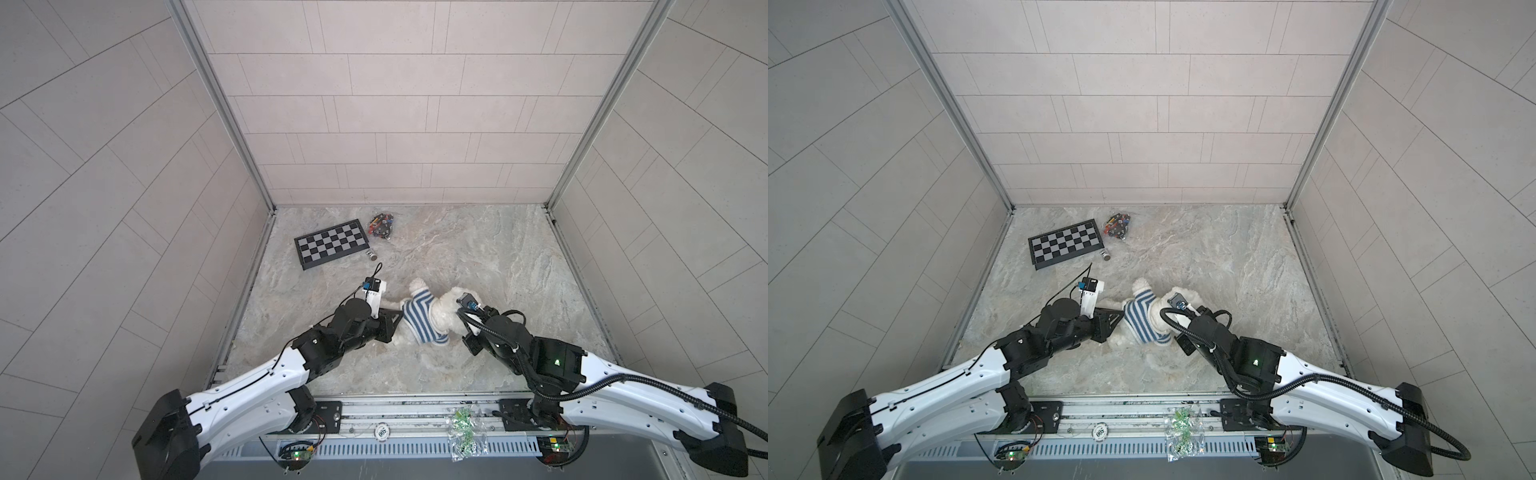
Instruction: Dress the teddy bear
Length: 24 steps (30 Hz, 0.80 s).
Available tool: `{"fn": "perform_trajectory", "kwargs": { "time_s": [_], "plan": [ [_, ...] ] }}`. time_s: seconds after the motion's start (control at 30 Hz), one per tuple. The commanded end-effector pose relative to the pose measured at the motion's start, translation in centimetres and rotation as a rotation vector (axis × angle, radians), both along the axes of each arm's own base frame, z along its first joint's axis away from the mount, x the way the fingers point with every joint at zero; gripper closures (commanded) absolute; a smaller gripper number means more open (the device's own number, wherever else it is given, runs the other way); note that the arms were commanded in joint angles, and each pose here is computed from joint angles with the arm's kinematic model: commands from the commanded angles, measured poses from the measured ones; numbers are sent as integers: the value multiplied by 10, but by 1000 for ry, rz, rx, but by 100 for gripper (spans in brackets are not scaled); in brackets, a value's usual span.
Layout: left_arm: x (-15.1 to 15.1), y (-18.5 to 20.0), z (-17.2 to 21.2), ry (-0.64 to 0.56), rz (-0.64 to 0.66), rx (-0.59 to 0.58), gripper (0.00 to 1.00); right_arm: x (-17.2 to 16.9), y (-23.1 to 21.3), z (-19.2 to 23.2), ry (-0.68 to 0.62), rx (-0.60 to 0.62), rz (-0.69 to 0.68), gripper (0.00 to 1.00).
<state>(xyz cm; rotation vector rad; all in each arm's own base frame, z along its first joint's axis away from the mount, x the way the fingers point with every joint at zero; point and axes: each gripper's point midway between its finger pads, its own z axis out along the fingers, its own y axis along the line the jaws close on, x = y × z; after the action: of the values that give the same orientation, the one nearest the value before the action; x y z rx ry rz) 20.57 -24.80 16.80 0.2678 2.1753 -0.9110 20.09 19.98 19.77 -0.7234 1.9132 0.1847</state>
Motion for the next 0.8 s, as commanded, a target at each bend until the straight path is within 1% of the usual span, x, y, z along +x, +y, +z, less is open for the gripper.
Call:
{"fn": "perform_trajectory", "kwargs": {
  "time_s": [0.0,0.1,0.17,0.23,0.37,0.43,0.57,0.77],
  "plan": [
    [-1,7,36,-89,17,35,64,3,-1,19,-42,54,-22,100],
    [-9,7,54,-133,3,75,64,2,-1,21,-45,58,-21,100],
    [-14,-2,61,-139,-27,64,65,2,0,21,-46,58,-18,100],
    [-18,-17,61,-126,-64,39,72,3,1,22,-47,57,-18,100],
    [-16,-40,57,-116,-98,38,95,2,2,20,-42,49,-12,100],
    [-17,-52,57,-113,-120,33,100,2,2,19,-40,46,-12,100],
    [-16,-69,47,-90,-161,52,100,2,2,19,-41,45,-11,100],
    [-15,-80,39,-76,-180,54,100,1,6,20,-38,60,-3,100]
  ]
}}
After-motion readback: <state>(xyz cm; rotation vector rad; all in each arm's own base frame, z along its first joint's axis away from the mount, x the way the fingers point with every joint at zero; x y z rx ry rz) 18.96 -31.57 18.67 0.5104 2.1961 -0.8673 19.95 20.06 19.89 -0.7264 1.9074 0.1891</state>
